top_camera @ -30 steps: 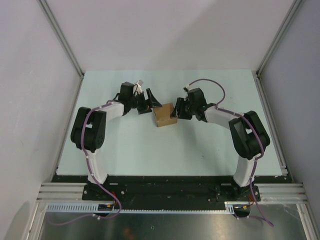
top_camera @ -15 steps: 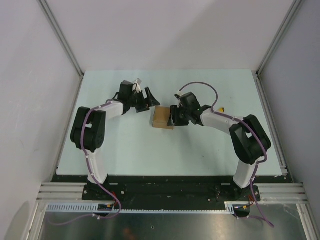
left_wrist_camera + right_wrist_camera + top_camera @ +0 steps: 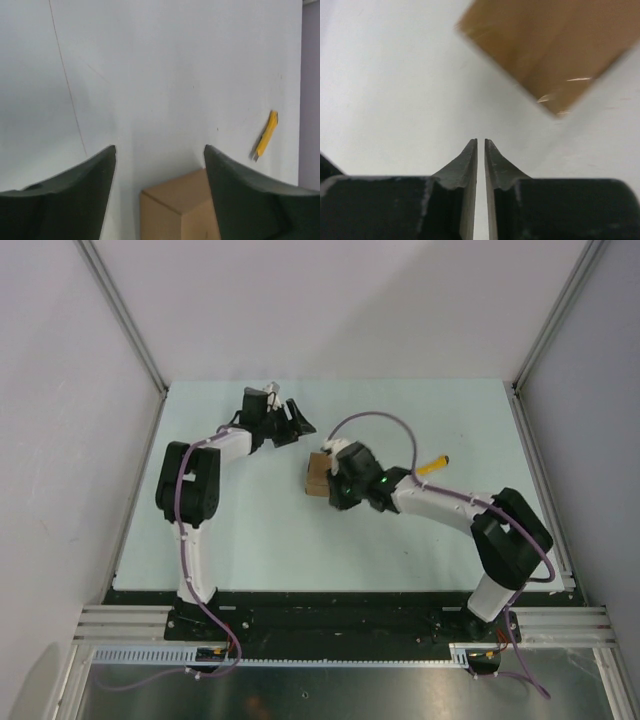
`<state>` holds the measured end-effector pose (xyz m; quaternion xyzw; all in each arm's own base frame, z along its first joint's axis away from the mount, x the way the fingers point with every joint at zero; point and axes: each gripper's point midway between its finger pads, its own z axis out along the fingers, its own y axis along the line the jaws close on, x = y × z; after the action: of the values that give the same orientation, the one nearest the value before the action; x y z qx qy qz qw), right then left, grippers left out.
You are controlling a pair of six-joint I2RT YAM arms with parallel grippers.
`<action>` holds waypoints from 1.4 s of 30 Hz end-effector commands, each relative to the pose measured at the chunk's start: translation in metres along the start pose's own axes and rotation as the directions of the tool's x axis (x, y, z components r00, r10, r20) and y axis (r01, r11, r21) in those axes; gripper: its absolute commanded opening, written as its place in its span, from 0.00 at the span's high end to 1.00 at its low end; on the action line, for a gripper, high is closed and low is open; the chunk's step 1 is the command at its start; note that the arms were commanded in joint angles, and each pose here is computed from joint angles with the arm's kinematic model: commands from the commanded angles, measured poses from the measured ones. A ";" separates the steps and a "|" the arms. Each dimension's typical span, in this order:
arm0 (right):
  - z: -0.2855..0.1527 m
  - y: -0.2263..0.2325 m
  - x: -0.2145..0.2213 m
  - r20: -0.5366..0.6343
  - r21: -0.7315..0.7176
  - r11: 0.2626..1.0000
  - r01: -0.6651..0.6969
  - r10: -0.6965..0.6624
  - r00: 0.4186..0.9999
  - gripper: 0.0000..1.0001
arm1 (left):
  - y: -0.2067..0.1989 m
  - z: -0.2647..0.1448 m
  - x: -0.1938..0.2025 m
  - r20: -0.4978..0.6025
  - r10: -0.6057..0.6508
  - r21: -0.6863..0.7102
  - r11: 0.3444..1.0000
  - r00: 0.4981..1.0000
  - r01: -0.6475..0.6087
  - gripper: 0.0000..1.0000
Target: Unpack the express box
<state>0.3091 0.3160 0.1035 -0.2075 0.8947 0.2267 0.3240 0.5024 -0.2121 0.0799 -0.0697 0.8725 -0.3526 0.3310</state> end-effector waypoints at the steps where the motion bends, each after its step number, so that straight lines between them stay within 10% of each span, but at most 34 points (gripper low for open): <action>1: 0.012 0.028 0.038 -0.073 -0.008 0.980 0.196 -0.196 0.978 0.88 | -0.010 0.023 -0.012 -0.013 -0.029 0.071 0.997 0.999 0.030 0.32; 14: 0.031 -0.030 0.021 -0.038 0.112 0.993 -0.032 0.037 0.999 0.91 | -0.040 0.029 0.055 -0.231 0.057 0.274 0.962 0.971 0.009 0.39; 42: -0.024 -0.056 0.029 -0.084 0.124 0.985 -0.121 0.132 0.988 0.79 | 0.009 -0.072 0.143 -0.238 -0.074 -0.009 0.997 0.968 0.073 0.46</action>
<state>0.3362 0.2524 0.0612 -0.1090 0.9362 0.1836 0.2791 0.3563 -0.2236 0.0318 -0.0449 0.8981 -0.3896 0.1991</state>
